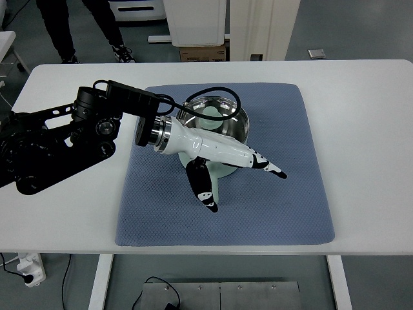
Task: Rotate green pot handle
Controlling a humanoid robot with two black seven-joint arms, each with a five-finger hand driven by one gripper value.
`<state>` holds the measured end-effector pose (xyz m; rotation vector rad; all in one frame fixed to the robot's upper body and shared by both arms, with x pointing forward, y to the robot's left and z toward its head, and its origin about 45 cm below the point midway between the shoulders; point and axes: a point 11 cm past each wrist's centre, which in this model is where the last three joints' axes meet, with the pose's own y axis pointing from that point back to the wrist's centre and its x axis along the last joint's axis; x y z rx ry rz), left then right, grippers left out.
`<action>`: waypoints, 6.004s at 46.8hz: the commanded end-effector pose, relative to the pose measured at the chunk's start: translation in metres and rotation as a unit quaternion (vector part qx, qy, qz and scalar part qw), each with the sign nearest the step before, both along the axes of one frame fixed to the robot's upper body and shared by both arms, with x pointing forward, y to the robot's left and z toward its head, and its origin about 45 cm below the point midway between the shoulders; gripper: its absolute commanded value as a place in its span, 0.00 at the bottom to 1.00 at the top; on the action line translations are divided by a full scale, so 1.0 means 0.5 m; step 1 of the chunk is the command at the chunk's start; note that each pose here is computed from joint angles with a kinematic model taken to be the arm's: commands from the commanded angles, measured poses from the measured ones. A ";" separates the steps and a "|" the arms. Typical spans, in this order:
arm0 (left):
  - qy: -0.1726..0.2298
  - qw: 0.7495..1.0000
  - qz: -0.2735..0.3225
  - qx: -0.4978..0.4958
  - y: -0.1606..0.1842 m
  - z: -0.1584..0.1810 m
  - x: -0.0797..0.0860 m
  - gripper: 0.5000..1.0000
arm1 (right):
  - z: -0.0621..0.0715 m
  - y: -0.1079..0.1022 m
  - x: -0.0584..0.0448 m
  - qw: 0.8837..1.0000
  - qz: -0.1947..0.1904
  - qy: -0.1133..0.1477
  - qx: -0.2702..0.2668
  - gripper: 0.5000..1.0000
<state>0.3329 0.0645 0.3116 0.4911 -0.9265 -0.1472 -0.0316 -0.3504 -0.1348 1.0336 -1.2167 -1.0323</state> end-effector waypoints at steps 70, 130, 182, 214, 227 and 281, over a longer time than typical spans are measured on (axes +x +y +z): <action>0.004 0.981 -0.044 0.189 0.068 -0.057 -0.020 1.00 | 0.000 0.000 -0.002 1.000 0.000 0.001 0.000 1.00; -0.039 0.955 -0.013 0.294 0.172 -0.031 0.036 1.00 | 0.000 0.000 0.000 1.000 0.000 0.000 0.000 1.00; -0.097 0.933 0.037 0.344 0.246 -0.049 0.112 1.00 | 0.000 0.000 -0.002 1.000 0.000 0.001 0.000 1.00; -0.123 0.925 0.036 0.358 0.258 -0.051 0.128 1.00 | 0.000 0.000 0.000 1.000 0.000 0.000 0.000 1.00; -0.064 0.948 -0.039 0.310 0.209 -0.070 0.045 1.00 | 0.000 0.000 -0.002 1.000 0.000 0.001 0.000 1.00; 0.308 0.786 0.355 -0.403 0.195 0.158 0.267 1.00 | 0.000 0.000 0.000 1.000 0.000 0.000 0.000 1.00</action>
